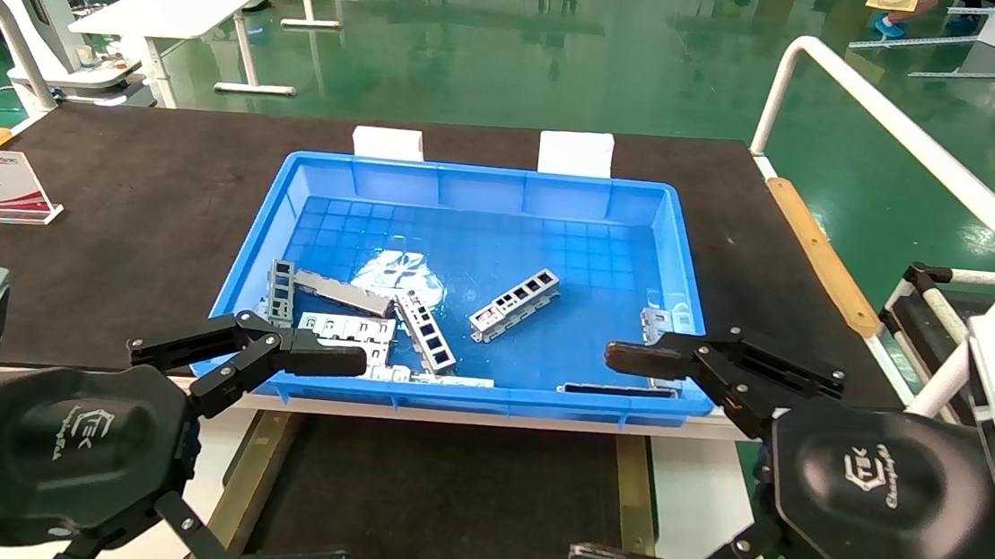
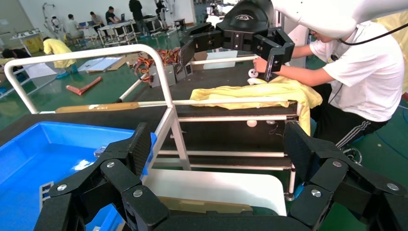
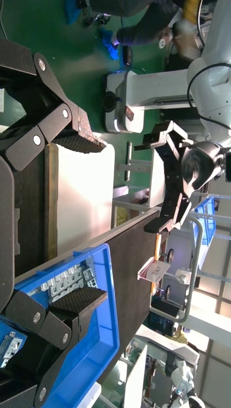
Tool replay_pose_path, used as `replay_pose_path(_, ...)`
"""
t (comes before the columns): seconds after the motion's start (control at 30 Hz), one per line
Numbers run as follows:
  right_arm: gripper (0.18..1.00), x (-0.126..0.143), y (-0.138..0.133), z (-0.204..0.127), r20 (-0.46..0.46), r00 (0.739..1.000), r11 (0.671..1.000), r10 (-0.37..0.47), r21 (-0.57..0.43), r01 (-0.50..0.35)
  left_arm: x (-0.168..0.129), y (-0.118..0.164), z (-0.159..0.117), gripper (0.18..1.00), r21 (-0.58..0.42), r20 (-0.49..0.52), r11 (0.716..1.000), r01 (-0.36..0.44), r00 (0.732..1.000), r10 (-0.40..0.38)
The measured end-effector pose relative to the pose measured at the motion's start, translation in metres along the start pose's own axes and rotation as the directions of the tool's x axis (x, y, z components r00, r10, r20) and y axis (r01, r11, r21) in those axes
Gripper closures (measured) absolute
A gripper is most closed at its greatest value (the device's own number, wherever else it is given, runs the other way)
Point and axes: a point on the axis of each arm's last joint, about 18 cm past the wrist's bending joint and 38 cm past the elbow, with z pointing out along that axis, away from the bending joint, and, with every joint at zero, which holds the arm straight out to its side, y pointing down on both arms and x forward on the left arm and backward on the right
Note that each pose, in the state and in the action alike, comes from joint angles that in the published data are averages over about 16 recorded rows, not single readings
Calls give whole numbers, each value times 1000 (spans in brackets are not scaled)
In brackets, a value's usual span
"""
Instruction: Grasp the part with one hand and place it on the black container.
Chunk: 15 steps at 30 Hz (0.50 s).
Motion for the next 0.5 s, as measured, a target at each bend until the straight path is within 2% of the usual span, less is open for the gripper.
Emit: replay_pose_path(0.5, 178, 0, 0, 0, 0, 1000, 1000, 0, 0, 0, -33, 16, 29, 184, -55, 76, 998, -23, 997, 27)
